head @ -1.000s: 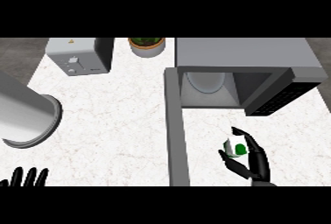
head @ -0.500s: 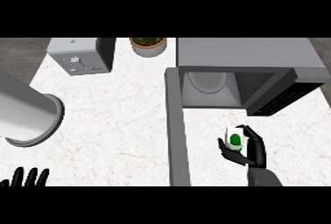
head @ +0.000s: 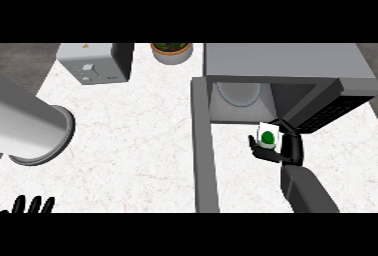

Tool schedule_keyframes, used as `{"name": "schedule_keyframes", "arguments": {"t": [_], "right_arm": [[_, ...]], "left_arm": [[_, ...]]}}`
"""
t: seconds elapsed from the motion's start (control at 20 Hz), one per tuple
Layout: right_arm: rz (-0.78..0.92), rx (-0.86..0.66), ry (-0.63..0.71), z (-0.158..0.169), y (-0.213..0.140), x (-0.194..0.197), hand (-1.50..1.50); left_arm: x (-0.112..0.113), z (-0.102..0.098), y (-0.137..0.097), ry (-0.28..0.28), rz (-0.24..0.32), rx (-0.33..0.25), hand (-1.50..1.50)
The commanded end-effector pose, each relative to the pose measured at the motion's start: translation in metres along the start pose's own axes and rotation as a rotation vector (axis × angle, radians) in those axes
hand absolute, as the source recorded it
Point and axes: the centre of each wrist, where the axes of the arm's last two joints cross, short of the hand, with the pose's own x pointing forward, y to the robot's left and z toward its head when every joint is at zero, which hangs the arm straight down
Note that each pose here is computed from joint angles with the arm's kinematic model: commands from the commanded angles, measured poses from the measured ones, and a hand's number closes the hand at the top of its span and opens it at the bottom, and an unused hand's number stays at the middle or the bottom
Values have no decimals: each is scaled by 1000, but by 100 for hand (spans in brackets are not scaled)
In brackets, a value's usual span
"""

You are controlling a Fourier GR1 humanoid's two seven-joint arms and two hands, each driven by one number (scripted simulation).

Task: Pick up the milk, place it into the microwave and close the microwave

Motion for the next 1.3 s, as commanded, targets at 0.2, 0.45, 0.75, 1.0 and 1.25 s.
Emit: {"name": "schedule_keyframes", "arguments": {"t": [0.2,0.45,0.75,1.0,1.25], "right_arm": [[-22,4,-97,16,23,1,150],[-41,27,-132,6,9,18,150],[13,35,-99,38,-17,43,150],[-34,70,-87,53,-29,83,150],[-251,111,-96,62,-11,110,150]], "left_arm": [[20,-10,-17,6,4,-3,-150],[2,13,-4,-11,-11,4,-150],[9,10,-11,10,13,-20,-150],[32,7,-12,-5,13,-2,-150],[6,9,5,-11,-3,35,-150]]}}
